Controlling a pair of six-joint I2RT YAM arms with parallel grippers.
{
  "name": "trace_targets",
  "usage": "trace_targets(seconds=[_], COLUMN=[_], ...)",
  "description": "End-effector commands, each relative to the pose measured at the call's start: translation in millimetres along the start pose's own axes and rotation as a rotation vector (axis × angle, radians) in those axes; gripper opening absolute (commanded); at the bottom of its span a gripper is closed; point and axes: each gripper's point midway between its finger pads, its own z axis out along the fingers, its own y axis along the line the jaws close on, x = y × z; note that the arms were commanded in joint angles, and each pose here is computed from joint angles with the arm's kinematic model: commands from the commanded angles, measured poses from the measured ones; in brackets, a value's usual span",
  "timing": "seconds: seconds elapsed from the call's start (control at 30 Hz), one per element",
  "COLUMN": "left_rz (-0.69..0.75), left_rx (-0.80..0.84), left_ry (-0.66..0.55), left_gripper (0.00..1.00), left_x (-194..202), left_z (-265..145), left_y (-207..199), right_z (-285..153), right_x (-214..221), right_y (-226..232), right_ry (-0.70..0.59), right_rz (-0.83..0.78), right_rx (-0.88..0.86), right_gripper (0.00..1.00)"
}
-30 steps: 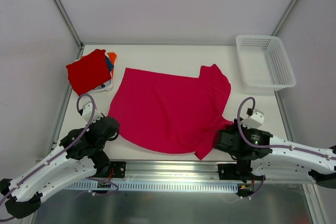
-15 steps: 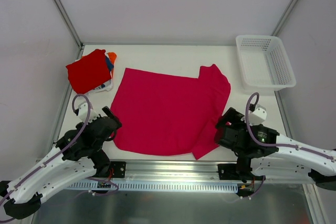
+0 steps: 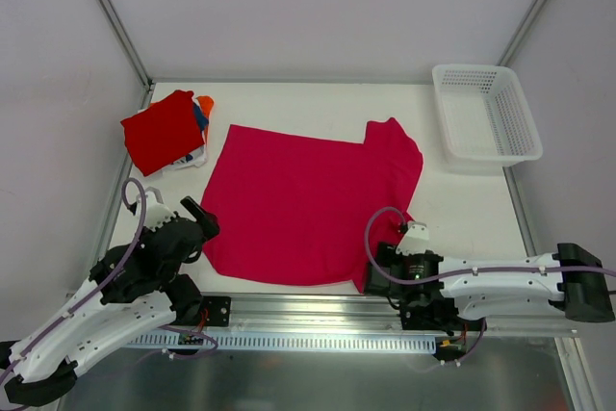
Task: Fold and stack the t-shirts
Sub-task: Flatten out the tshirt
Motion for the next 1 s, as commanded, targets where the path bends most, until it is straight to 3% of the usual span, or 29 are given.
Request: trace_targets(seconds=[0.0,0.1,0.57,0.73,0.83,0.87,0.9,0.97], left_rz=[0.028,0.028,0.052,0.054,0.059,0.062,0.064,0.062], left_rx=[0.008,0.007,-0.016,-0.02,-0.026,-0.028,-0.03,-0.034], left_ry=[0.011,0.014,0.015,0.016,0.018,0.021,0.022,0.025], left_gripper=[0.99,0.99,0.99,0.99,0.99,0.99,0.99,0.99], left_x=[3.6,4.3,5.8,5.9,6.9,7.5,8.0,9.5], left_z=[-1.5,-1.2,1.6,2.0,2.8,3.1,3.4,4.2], left_y=[5.3,5.5,6.6,5.9,6.3,6.2,6.5,7.2], right_z=[-1.3,-2.6,9.7,10.5,-14.8,-23.6,-45.6,-55.4], right_x=[22.1,22.8,21.3,12.7,-30.2,-45.5,-75.0,-105.7], right_y=[20.6,11.4,-3.2,-3.5,21.6,21.3,43.7,46.7], right_ry=[0.072,0.057,0.004,-0.032,-0.112,-0.133,-0.172,-0.204], right_rz=[0.098,0.073,0.077,0.055,-0.041,-0.159,-0.13,-0.173], right_rx=[-0.061,-0.011,0.003,0.008,-0.036,-0.018,-0.068,-0.045], right_gripper=[0.77,0.63,0.4,0.41,0.44,0.46,0.47,0.51])
